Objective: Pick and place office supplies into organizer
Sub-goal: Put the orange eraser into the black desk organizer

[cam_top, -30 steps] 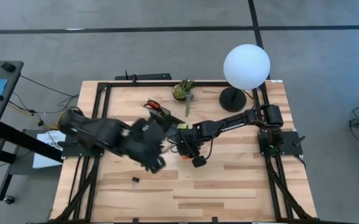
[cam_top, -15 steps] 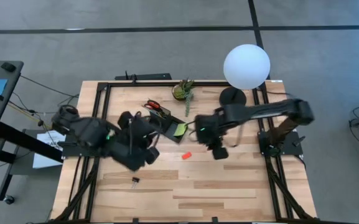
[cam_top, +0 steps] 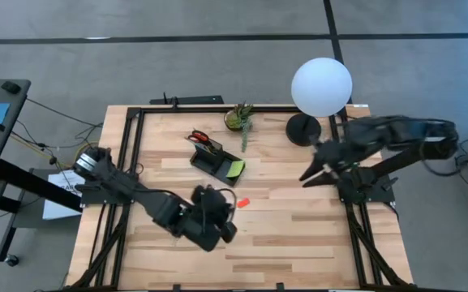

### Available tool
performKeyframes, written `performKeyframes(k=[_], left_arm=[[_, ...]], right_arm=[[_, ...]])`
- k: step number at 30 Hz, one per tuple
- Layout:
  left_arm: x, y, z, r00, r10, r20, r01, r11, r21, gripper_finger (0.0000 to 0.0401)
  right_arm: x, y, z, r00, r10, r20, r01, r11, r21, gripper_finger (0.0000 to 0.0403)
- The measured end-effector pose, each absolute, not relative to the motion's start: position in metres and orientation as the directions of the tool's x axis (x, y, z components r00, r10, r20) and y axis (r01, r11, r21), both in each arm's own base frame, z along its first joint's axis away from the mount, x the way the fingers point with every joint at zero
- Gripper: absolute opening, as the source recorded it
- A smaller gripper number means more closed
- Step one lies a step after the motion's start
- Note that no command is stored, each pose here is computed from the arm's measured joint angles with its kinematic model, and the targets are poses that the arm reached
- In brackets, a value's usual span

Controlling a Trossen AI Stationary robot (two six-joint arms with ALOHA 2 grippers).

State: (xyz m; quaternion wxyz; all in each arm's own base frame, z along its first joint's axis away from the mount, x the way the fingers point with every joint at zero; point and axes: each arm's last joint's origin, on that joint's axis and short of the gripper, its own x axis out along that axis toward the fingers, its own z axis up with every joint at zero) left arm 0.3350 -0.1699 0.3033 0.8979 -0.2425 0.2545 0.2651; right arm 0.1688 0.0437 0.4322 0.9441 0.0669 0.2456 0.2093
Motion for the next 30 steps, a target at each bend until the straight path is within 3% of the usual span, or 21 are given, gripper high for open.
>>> performKeyframes(k=[3, 7, 12, 15, 18, 23, 30], left_arm=[[0.346, -0.16, 0.3, 0.758, 0.34, -0.557, -0.559, 0.778, -0.286, 0.0056], [0.339, -0.128, 0.311, 0.701, 0.388, -0.598, -0.583, 0.795, -0.168, 0.0056], [0.311, -0.086, 0.348, 0.693, 0.458, -0.556, -0.579, 0.814, -0.051, 0.0056], [0.307, -0.073, 0.345, 0.776, 0.374, -0.508, -0.491, 0.864, -0.113, 0.0056], [0.307, -0.071, 0.313, 0.867, 0.273, -0.417, -0.391, 0.891, -0.23, 0.0056], [0.304, -0.072, 0.254, 0.961, 0.205, -0.185, -0.271, 0.834, -0.48, 0.0056], [0.313, -0.073, 0.185, 0.938, 0.165, -0.303, -0.301, 0.823, -0.482, 0.0056]], right_arm=[[0.151, 0.047, 0.448, 0.823, 0.473, -0.315, -0.428, 0.88, 0.205, 0.0076], [0.134, 0.05, 0.46, 0.825, 0.524, -0.212, -0.493, 0.85, 0.183, 0.0076], [0.129, 0.057, 0.46, 0.794, 0.571, -0.206, -0.543, 0.82, 0.182, 0.0076], [0.131, 0.065, 0.458, 0.764, 0.605, -0.225, -0.576, 0.796, 0.187, 0.0076], [0.134, 0.074, 0.453, 0.725, 0.637, -0.263, -0.607, 0.771, 0.195, 0.0076], [0.14, 0.091, 0.448, 0.665, 0.684, -0.299, -0.656, 0.727, 0.202, 0.0076], [0.151, 0.106, 0.442, 0.662, 0.675, -0.327, -0.68, 0.724, 0.119, 0.0076]])
